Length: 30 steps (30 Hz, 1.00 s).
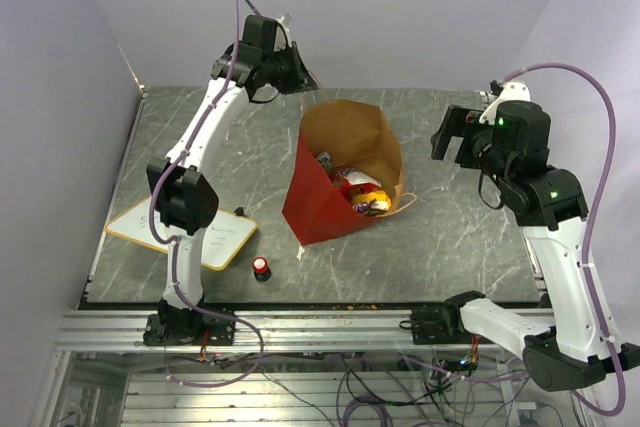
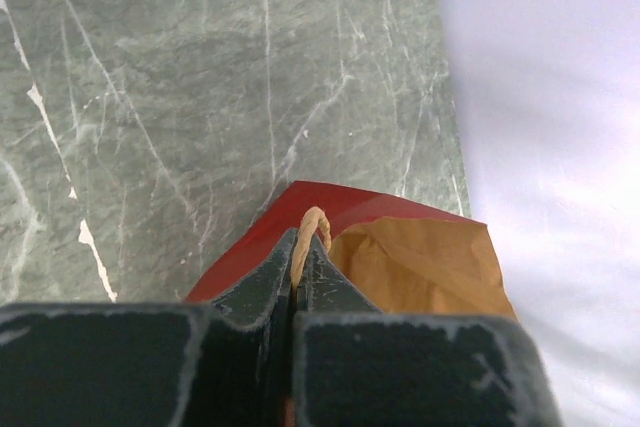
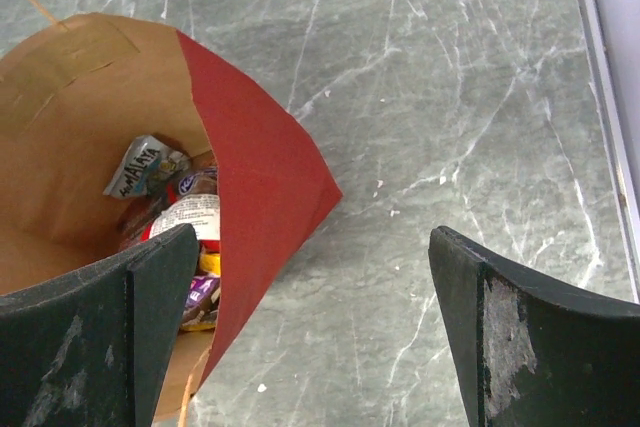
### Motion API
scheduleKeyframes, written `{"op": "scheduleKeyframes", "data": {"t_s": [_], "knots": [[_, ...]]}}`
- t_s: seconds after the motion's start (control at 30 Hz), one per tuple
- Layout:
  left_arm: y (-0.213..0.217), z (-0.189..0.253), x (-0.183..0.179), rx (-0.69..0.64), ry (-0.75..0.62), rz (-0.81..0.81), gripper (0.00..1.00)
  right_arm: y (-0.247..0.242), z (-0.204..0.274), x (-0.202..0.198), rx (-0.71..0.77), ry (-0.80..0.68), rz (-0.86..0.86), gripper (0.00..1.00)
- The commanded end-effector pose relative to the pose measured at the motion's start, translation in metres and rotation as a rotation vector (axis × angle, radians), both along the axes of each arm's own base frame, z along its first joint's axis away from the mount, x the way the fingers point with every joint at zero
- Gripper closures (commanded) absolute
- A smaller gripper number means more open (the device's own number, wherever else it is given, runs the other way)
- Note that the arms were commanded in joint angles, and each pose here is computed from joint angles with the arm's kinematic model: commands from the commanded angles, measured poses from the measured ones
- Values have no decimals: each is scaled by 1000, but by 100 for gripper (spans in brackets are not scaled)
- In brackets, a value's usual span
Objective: Take the snacks out of the paper bag
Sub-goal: Adjust the paper bag at the center of the board.
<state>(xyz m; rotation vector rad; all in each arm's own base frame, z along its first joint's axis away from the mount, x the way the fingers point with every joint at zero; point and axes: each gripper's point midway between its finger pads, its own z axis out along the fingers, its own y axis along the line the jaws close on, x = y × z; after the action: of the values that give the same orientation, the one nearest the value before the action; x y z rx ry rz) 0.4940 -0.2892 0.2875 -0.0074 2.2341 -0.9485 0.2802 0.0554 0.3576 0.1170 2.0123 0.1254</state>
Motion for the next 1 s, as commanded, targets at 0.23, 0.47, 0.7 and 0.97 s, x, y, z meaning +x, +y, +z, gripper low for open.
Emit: {"op": "scheduleKeyframes", "data": {"t_s": [0.23,0.47,0.7,0.97], "knots": [[41,89,37,-118,-269,11,93,17,1,7,4,-6,98,1],[63,124,45,-145,-406,-36,93,23,-5,8,10,21,123,1],[54,133,31,-187,-453,-141,93,37,-10,12,36,43,186,1],[40,117,-4,-137,-410,-192,93,63,-18,12,85,66,315,3]]}}
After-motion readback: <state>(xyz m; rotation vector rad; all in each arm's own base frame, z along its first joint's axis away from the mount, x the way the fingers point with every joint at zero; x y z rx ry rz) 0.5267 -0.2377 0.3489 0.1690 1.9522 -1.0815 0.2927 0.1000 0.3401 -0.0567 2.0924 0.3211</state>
